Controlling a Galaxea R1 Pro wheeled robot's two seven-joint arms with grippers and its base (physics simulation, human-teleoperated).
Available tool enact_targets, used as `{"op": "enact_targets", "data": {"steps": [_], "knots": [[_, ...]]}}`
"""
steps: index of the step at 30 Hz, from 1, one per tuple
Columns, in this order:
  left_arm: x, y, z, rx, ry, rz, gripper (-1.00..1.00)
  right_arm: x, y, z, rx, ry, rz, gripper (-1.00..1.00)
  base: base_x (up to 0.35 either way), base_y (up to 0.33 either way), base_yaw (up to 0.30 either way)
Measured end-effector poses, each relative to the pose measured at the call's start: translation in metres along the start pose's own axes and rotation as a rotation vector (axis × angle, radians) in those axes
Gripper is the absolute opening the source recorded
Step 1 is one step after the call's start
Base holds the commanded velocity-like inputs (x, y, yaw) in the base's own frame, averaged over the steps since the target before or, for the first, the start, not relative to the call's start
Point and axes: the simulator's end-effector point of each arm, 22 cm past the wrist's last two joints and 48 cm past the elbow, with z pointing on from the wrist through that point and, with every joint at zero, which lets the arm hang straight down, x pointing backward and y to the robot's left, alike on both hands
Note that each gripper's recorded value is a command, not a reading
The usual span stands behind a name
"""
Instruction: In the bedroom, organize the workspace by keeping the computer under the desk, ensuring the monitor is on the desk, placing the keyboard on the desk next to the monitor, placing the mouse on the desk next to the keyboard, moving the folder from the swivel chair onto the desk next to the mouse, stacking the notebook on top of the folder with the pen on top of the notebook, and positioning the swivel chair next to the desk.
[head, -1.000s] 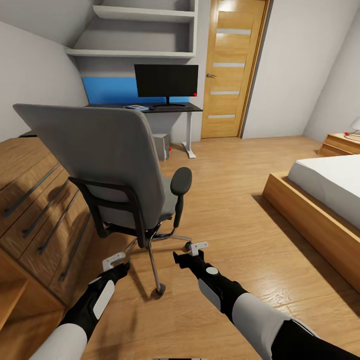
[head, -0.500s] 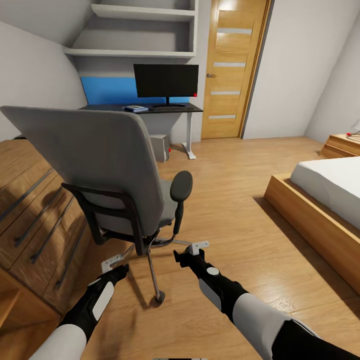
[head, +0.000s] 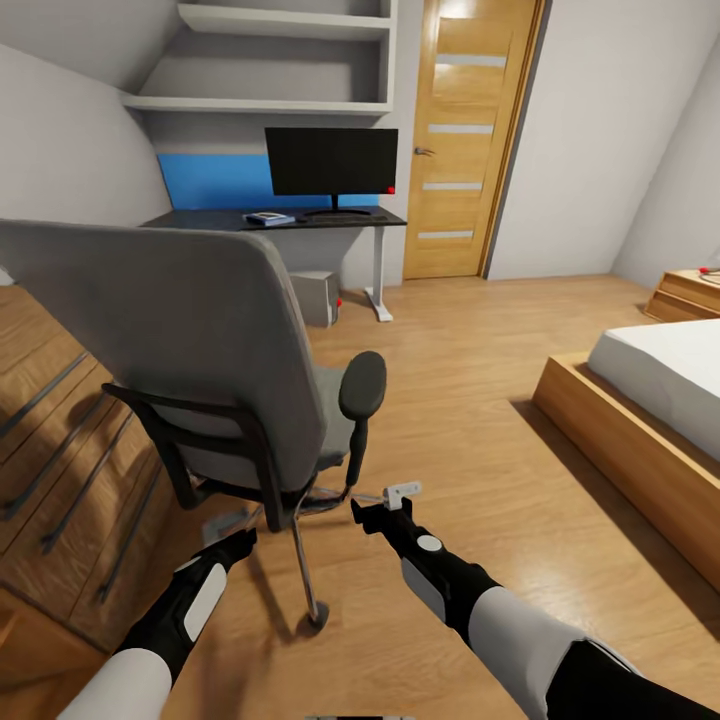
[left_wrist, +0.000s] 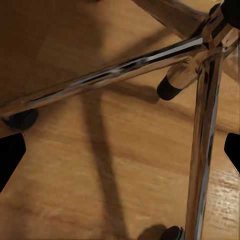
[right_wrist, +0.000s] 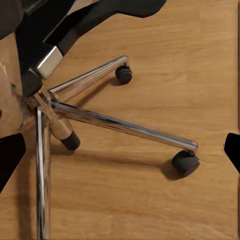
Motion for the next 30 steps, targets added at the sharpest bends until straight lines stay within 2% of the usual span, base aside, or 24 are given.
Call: {"op": "enact_targets", "data": {"steps": [11,30], "knots": [[-0.0004,0.0003,0.0001,-0.001,-0.002,0.0,1.0,-0.0013,-0.0021,-0.0002,0.0,-0.006,-0.004,1.0,0.168,-0.037,0.0],[0.0003,-0.0017,-0.0002,0.002,-0.002,0.004,1.0,-0.0014,-0.0033,-0.0003,0.002,-0.007,-0.002,1.0,0.18,-0.228,0.0]]}}
